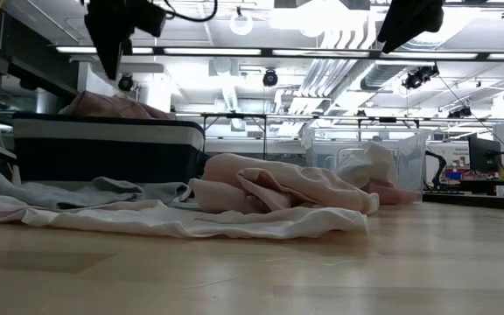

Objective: Pick & Place Cloths
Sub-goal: Put the pink blouse into the blue organizer

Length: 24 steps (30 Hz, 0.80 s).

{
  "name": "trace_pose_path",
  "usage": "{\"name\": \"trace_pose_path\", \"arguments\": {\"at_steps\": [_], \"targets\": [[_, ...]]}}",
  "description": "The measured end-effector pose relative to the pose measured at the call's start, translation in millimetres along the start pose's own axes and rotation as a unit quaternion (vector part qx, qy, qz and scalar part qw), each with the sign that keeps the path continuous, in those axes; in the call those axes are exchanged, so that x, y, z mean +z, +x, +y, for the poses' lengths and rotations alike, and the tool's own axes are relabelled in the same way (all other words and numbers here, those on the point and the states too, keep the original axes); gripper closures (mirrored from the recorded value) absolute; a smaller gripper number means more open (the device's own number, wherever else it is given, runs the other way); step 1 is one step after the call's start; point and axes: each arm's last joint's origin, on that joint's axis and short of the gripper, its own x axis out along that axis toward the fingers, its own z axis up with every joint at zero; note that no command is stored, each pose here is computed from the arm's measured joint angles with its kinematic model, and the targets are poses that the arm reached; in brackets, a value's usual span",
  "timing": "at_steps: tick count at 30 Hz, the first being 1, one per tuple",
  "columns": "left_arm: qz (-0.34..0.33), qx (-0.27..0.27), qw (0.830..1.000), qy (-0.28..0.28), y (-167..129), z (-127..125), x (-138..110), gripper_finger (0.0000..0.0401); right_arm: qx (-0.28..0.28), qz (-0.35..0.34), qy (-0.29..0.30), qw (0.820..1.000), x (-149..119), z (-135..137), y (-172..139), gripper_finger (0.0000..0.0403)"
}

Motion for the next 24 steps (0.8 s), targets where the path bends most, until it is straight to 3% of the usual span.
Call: {"name": "trace_pose_path", "arguments": {"at_steps": [11,24], "targets": [[0.0,0.123,0.992,-0.035,60,-1,-2,0.0401,0.0,0.0,0.0,1.0,0,0,0,0.019],[0.015,0.151,0.986,-0.062,107,3,-16,0.0401,0.0,0.0,0.001,1.0,0,0,0,0.019]]}}
